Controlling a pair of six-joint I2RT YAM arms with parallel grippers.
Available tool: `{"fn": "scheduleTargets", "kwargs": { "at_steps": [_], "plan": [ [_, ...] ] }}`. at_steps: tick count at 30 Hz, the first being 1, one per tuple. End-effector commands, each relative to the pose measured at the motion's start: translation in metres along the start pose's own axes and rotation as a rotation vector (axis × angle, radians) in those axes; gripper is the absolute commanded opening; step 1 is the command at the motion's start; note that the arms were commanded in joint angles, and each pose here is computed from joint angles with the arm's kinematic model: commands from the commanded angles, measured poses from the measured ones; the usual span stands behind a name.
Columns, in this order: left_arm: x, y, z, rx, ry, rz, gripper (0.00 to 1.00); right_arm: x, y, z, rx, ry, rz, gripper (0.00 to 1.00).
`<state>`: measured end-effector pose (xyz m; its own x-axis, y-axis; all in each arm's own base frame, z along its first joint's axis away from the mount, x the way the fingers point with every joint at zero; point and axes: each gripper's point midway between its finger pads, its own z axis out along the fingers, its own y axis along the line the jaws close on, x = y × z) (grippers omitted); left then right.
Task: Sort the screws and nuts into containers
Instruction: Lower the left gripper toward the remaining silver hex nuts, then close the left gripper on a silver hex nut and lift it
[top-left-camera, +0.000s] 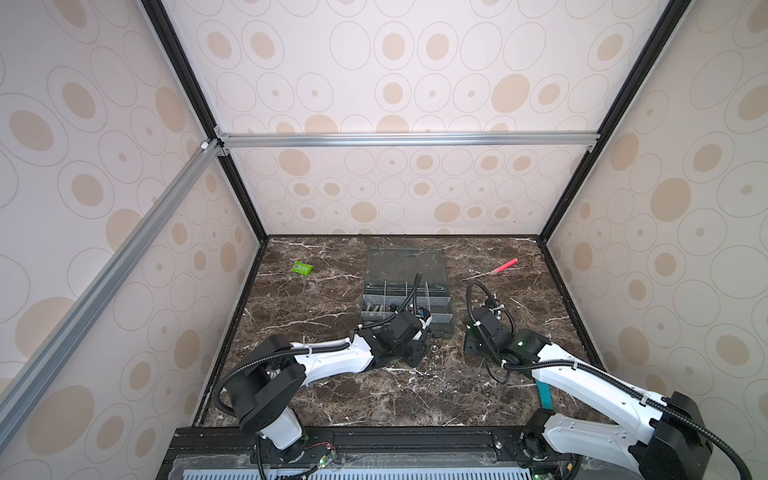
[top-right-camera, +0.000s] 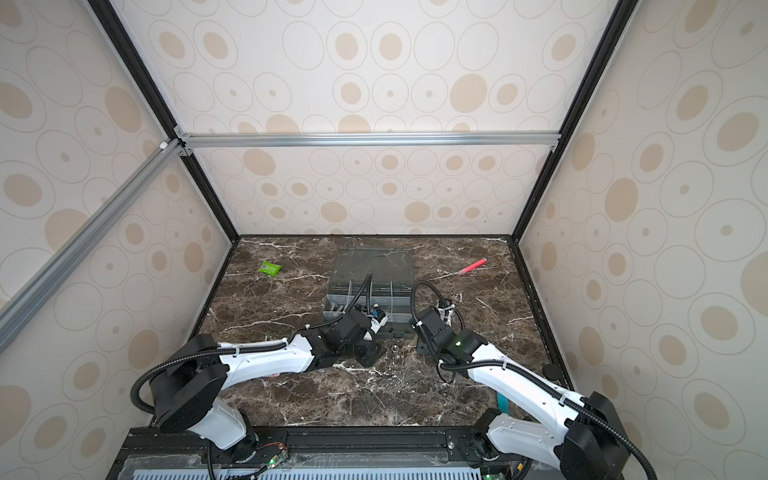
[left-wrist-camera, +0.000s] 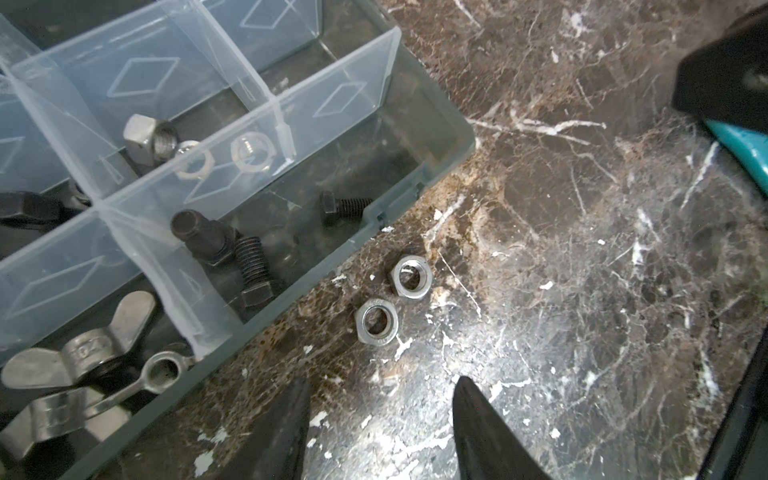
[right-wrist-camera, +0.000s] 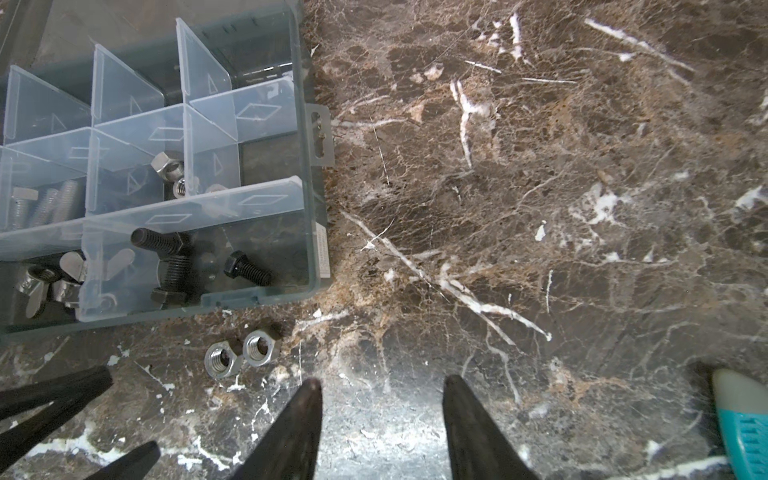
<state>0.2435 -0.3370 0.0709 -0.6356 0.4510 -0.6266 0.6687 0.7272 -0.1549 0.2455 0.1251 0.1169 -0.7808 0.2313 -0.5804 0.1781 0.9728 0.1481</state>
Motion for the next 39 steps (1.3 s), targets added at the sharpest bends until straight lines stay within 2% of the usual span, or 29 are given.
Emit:
{"fn": "scheduleTargets", "kwargs": {
  "at_steps": [1,27,39],
  "plan": [
    [-0.001,-0.006,0.004,-0.01,0.042,0.02,0.55,0.002,-0.009,-0.002,0.031,-0.004,0.013,0.51],
    [-0.001,-0.005,0.044,-0.112,0.112,0.028,0.47,0.009,-0.022,-0.005,0.039,-0.014,0.03,0.51],
    [0.012,-0.003,0.053,-0.156,0.145,0.057,0.37,0.012,-0.025,-0.005,0.04,-0.011,0.036,0.51]
  ]
}}
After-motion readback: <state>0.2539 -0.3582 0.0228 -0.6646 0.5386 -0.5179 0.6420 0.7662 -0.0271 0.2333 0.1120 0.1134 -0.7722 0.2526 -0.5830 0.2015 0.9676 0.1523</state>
